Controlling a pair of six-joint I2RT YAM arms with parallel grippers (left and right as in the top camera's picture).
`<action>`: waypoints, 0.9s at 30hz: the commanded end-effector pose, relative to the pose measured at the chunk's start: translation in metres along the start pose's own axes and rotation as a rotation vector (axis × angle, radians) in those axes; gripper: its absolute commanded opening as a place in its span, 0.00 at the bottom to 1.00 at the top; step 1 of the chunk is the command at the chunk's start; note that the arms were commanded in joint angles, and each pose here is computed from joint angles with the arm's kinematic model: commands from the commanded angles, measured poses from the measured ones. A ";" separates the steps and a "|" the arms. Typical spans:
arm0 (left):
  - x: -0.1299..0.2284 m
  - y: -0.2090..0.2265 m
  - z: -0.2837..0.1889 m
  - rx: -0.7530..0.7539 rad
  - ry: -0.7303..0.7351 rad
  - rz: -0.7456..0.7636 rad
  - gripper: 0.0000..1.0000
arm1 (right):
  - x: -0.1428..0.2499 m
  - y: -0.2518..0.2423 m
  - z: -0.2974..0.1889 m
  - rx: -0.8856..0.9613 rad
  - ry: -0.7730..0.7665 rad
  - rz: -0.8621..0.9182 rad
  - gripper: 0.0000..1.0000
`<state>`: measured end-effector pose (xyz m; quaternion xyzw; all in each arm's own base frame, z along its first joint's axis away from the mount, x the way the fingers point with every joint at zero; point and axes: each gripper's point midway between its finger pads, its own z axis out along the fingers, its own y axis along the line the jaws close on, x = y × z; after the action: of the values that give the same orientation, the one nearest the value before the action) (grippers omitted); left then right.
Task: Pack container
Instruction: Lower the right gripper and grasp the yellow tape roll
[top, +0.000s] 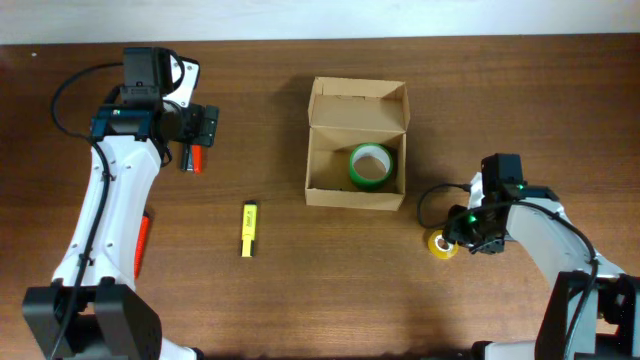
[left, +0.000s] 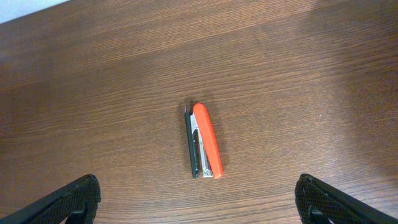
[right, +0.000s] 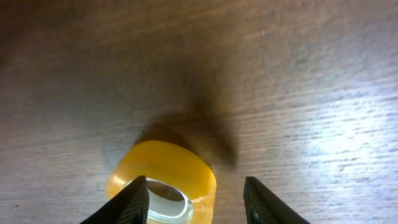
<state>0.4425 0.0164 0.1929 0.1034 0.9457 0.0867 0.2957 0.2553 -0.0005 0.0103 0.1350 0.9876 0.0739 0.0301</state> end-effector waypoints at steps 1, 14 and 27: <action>-0.004 0.001 0.000 0.001 -0.007 0.015 1.00 | 0.005 -0.002 0.003 0.001 0.013 0.008 0.50; -0.004 0.001 0.000 0.001 -0.006 0.015 1.00 | 0.004 -0.008 0.003 0.032 0.005 0.008 0.50; -0.004 0.001 0.000 0.001 -0.007 0.015 1.00 | 0.023 -0.013 0.013 0.039 0.052 0.014 0.48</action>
<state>0.4425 0.0164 0.1928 0.1032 0.9458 0.0866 0.2956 0.2361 -0.0014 -0.0021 0.1367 0.9885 0.0648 0.0056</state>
